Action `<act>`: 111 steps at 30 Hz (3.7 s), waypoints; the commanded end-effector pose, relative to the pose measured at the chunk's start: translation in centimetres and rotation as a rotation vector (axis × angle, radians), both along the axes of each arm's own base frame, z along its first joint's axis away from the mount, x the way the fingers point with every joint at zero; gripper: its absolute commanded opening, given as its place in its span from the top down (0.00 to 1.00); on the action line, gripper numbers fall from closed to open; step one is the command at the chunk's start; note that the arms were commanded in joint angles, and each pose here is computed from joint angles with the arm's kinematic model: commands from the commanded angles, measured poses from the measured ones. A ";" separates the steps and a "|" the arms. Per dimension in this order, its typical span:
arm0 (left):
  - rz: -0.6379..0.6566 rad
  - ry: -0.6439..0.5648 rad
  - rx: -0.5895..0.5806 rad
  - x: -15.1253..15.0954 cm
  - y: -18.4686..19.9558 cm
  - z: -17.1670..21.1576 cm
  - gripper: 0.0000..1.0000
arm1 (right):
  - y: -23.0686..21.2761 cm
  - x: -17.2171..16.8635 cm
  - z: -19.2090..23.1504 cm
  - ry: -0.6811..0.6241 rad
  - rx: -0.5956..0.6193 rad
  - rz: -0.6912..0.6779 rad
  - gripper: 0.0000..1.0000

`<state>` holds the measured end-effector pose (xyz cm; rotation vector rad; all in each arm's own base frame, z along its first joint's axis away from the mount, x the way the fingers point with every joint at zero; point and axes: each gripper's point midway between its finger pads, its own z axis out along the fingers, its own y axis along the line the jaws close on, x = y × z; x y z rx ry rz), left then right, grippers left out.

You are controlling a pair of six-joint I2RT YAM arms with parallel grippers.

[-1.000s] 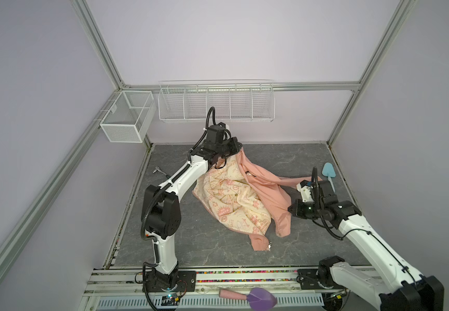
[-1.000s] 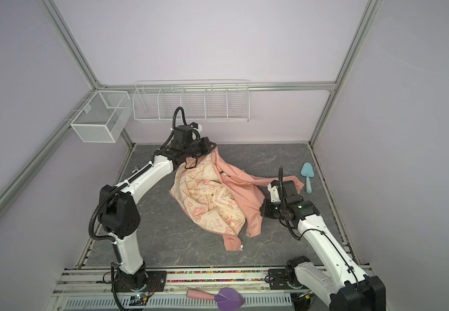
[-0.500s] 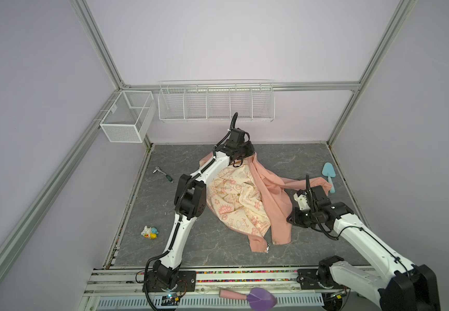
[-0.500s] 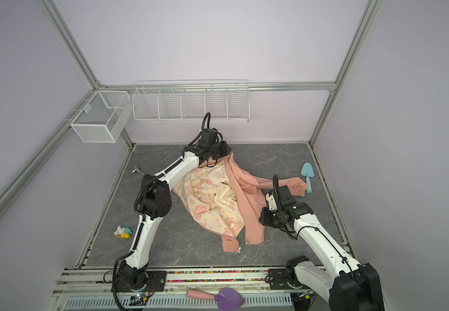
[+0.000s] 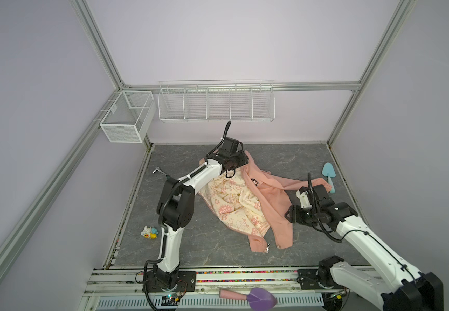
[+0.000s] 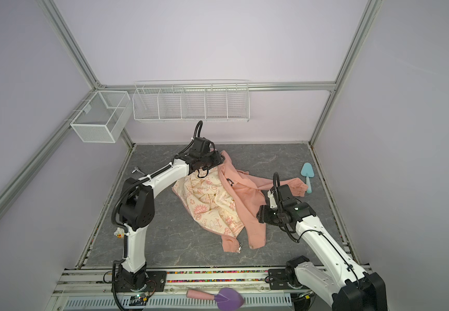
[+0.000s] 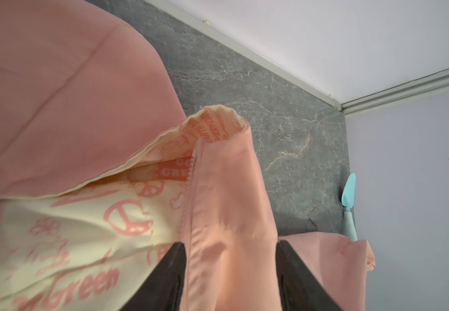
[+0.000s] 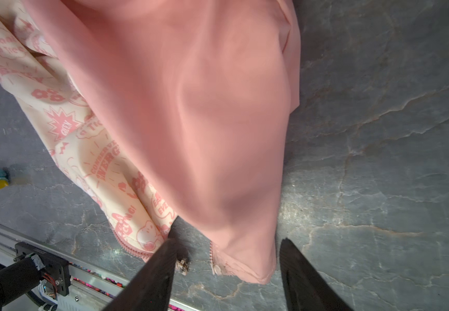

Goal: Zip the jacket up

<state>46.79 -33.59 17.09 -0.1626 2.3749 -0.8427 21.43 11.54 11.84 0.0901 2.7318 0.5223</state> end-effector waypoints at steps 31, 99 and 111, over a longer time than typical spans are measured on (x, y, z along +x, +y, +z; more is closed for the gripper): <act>0.429 0.237 -0.214 -10.4 24.6 -9.6 0.35 | 13.7 -2.3 -3.5 -0.058 -0.400 0.494 0.30; 0.373 0.030 -0.142 -3.4 27.3 4.0 1.00 | 24.1 -8.2 -0.7 -0.187 -0.214 0.851 0.93; 0.442 -0.027 -0.103 -1.0 30.0 9.1 1.00 | 28.0 -9.6 2.3 -0.140 0.132 0.908 0.93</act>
